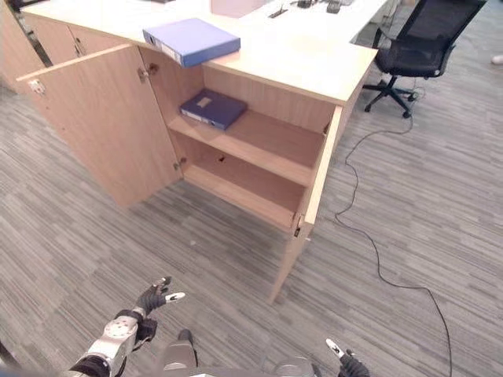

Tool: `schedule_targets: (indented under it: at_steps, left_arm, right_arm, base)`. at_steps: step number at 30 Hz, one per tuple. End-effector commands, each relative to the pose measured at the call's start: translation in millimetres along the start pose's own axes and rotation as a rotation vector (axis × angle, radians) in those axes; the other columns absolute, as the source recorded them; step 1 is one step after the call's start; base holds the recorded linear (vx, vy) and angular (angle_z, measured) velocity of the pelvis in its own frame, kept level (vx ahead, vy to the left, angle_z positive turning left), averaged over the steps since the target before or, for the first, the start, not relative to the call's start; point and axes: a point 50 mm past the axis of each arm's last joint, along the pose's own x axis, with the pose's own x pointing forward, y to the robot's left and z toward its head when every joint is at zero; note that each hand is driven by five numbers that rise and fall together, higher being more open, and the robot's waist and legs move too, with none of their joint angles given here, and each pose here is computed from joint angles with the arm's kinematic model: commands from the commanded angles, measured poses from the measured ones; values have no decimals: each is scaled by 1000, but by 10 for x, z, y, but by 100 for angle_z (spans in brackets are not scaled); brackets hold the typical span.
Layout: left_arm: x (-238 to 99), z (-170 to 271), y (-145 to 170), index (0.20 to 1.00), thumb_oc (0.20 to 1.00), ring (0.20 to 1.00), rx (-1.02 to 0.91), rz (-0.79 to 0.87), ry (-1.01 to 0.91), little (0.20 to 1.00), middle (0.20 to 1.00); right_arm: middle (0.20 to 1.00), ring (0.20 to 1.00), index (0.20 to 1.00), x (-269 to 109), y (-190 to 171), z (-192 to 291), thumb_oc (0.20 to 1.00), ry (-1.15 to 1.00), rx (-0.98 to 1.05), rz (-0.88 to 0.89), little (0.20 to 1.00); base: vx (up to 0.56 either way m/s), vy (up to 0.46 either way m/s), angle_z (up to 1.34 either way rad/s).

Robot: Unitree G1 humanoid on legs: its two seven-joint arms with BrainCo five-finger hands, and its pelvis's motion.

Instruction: Put the empty folder in the office cabinet

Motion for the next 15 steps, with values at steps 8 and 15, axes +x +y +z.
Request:
schedule_targets:
  at_steps: [8,15]
  left_arm:
    - [-38,51,-3,1000,1000,1000,-51,4,-46,1000,1000]
    - [-86,-73,-123,1000,1000,1000,-109,-19,-22,1000,1000]
  right_arm:
    - [1000,1000,1000,38,242,54,1000,-24,-34,69,1000]
    - [1000,1000,1000,13,63,7,1000,6,-97,32,1000]
  base:
    - [93,355,-66]
    - [-40,-42,-27]
